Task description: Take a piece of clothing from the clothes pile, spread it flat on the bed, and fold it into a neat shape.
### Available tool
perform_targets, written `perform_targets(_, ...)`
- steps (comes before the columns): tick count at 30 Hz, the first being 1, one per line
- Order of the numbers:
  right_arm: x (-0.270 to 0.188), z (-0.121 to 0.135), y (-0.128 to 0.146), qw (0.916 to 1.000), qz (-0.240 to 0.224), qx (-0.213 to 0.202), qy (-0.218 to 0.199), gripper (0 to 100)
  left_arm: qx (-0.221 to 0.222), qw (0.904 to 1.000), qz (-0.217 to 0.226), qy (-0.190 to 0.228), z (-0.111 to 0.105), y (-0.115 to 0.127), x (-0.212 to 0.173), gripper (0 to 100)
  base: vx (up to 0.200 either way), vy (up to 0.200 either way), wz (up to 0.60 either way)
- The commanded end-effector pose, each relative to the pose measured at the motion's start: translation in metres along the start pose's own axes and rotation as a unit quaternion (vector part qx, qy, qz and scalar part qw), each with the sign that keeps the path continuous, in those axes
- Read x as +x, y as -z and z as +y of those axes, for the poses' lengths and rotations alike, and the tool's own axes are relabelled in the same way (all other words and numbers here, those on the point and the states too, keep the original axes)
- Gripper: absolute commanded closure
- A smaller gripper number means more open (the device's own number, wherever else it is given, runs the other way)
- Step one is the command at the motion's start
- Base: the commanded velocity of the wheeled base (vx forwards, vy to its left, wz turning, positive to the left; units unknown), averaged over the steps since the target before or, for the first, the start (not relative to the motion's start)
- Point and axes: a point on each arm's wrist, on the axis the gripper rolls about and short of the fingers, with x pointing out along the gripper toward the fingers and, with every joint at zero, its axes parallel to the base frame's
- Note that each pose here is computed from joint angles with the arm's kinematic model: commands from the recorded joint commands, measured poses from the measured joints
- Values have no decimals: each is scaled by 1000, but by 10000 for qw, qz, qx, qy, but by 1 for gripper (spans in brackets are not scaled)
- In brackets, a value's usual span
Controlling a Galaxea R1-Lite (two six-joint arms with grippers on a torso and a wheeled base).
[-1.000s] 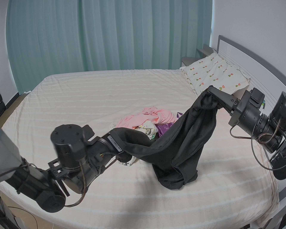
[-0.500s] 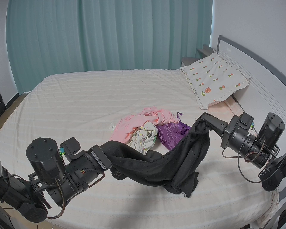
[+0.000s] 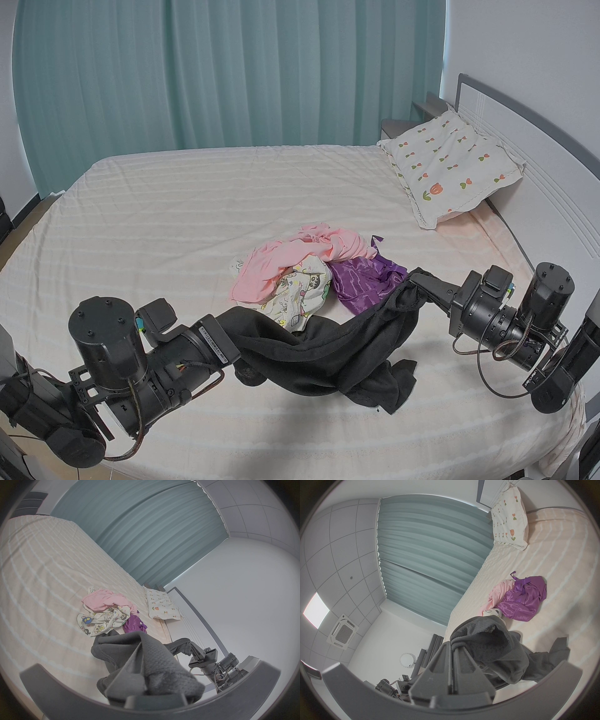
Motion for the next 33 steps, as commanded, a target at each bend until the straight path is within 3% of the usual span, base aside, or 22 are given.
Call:
perform_targets(1, -3, 2, 1, 10000, 2, -20, -29, 100, 0, 10000, 68, -49, 2, 3, 1, 100, 0, 0, 0)
perform_targets(7, -6, 4, 2, 10000, 11, -41, -60, 100, -12, 10000, 54, -21, 1, 2, 0, 100, 0, 0, 0)
perform_targets(19, -9, 6, 13, 9997, 226, -13, -39, 100, -26, 9999, 121, -64, 3, 4, 1, 100, -200, 0, 0)
perform_targets(33, -8, 10, 20, 9993, 351, -7, -128, 100, -31, 9999, 68, -131, 6, 3, 3, 100, 0, 0, 0)
